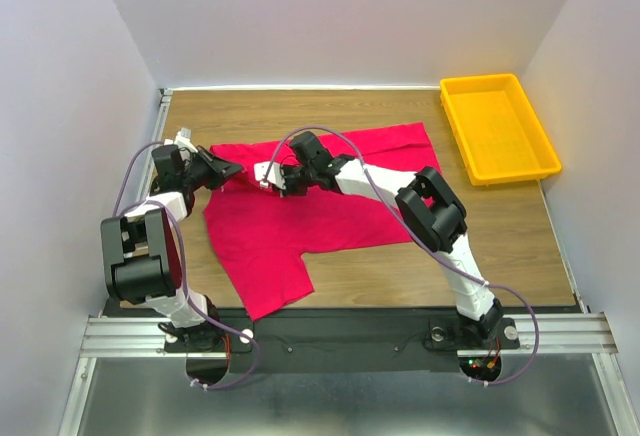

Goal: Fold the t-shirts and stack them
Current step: Fold the tshirt

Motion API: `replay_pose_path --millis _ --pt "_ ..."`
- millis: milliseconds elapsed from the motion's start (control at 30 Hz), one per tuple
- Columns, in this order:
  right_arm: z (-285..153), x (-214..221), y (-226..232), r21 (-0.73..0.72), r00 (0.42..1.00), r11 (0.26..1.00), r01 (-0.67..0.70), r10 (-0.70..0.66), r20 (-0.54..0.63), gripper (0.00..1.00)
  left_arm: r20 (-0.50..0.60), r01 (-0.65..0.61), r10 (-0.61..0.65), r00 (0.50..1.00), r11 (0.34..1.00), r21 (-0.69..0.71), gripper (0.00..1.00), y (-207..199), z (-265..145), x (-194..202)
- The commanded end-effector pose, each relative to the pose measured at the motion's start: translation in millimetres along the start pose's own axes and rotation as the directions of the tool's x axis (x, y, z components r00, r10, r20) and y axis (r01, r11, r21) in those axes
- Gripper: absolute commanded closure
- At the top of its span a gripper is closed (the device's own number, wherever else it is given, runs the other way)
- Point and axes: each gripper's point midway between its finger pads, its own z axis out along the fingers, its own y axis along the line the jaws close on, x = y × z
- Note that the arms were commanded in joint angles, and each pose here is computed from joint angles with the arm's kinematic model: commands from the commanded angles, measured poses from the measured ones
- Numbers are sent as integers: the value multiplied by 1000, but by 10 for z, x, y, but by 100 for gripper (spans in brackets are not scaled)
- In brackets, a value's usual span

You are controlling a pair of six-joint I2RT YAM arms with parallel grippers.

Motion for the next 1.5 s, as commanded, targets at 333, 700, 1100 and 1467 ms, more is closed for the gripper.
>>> replay_pose_path --millis 333,700,1100,1467 --pt "-362 -187 -277 64 998 996 63 -63 8 99 -47 -42 39 998 997 -62 100 111 -149 307" --pt "-475 -74 -317 69 999 996 48 -48 -7 99 -110 -38 26 994 993 -109 100 251 -81 566" --pt "-516 -15 -303 58 999 997 42 -41 -12 99 -129 -55 40 991 992 -114 100 217 -106 658" --pt "-522 -6 -287 50 999 998 39 -38 -13 99 -138 -49 30 990 990 -136 100 278 -165 750"
